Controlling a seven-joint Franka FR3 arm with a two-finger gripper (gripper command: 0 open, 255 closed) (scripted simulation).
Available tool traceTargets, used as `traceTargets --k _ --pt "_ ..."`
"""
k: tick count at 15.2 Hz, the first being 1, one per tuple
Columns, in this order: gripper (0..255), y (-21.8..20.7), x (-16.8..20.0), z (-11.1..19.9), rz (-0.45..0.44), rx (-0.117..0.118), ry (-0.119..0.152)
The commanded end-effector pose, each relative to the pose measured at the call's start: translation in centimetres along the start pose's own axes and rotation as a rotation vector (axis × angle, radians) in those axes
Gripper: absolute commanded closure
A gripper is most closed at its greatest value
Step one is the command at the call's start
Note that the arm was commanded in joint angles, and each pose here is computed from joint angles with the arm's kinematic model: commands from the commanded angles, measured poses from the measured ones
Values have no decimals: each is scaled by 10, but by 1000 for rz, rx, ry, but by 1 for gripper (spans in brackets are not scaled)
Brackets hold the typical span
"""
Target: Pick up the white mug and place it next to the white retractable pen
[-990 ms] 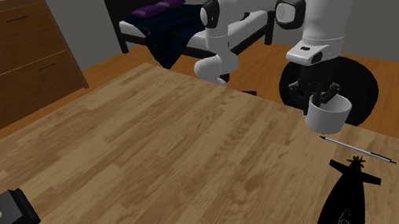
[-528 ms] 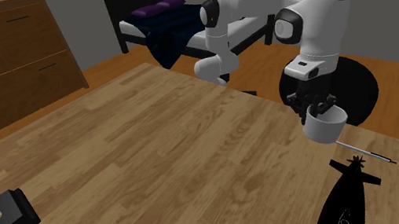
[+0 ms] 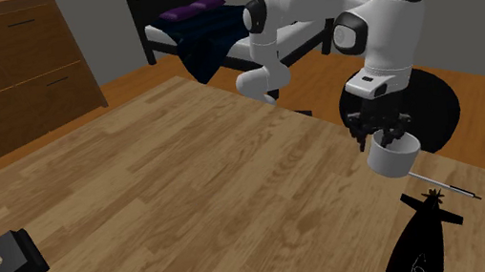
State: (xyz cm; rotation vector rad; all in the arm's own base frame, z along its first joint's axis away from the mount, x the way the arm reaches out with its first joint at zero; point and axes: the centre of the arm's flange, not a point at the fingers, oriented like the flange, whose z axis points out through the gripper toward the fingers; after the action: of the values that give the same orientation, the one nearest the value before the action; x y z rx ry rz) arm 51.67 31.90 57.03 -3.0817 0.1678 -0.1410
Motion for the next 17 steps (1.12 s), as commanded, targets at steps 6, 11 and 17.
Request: traceTargets --k 6,11,17 --pt "0 0 0 -13 0 0 0" --pt "0 0 0 -50 0 0 0" --pt "0 0 0 -50 0 0 0"
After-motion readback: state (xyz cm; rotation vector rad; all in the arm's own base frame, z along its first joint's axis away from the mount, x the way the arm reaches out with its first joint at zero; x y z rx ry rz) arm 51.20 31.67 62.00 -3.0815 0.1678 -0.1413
